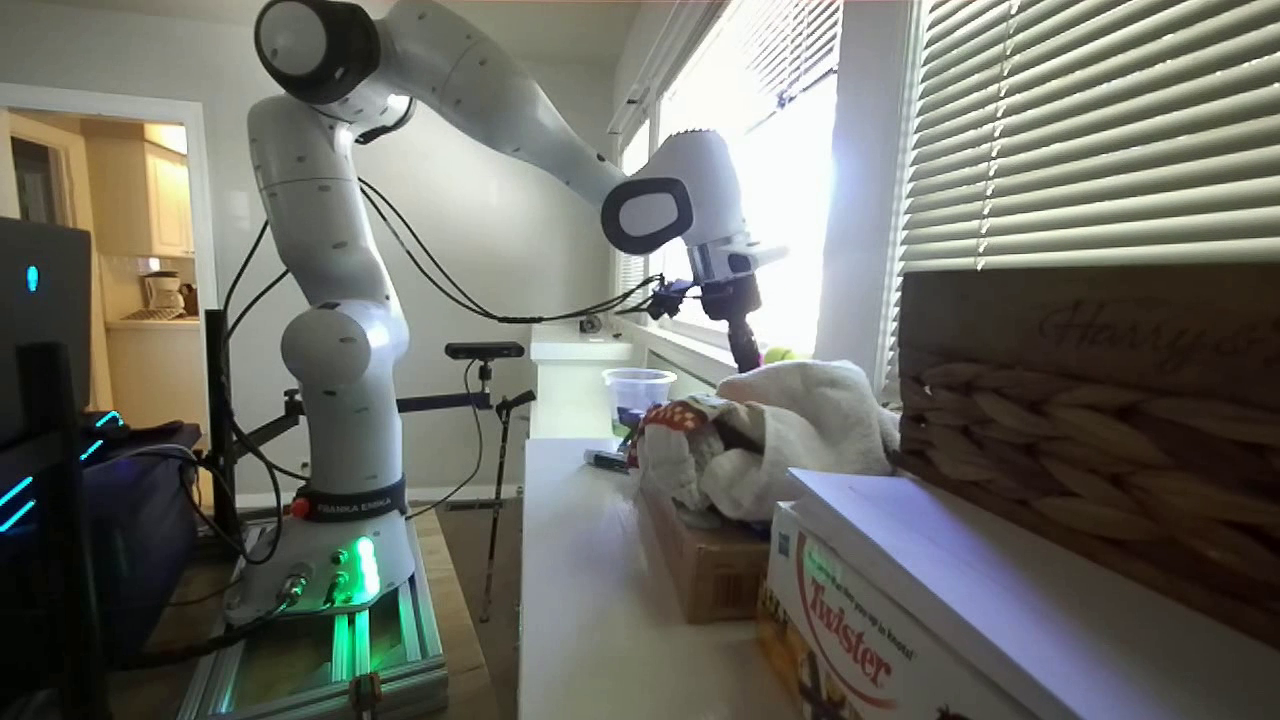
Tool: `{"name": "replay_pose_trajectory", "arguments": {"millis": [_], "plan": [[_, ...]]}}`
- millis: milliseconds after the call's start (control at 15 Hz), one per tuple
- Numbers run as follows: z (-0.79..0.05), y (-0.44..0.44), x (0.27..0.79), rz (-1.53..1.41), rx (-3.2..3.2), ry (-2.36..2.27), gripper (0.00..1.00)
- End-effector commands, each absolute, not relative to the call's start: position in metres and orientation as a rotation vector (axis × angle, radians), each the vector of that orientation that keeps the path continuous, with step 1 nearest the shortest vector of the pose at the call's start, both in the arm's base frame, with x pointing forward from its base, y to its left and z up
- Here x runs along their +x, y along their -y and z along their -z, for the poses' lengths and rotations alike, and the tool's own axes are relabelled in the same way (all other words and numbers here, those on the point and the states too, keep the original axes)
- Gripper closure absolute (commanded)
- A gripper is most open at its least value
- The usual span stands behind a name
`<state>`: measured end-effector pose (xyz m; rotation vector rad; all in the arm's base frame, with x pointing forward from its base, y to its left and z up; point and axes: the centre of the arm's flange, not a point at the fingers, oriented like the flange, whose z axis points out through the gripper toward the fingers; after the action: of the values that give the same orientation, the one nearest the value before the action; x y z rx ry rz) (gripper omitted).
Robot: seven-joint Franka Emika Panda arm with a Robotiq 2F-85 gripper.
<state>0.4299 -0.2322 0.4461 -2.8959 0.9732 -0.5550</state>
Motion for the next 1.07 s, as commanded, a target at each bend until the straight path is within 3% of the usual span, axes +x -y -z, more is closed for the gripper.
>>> {"name": "replay_pose_trajectory", "arguments": {"millis": [0, 133, 1000], "plan": [[-0.498, 0.205, 0.425, 0.586, -2.956, -0.852, 0.09], [-0.518, 0.188, 0.427, 0.634, -3.009, -0.757, 0.0], [-0.647, 0.058, 0.48, 1.193, -2.986, -0.01, 0.0]]}}
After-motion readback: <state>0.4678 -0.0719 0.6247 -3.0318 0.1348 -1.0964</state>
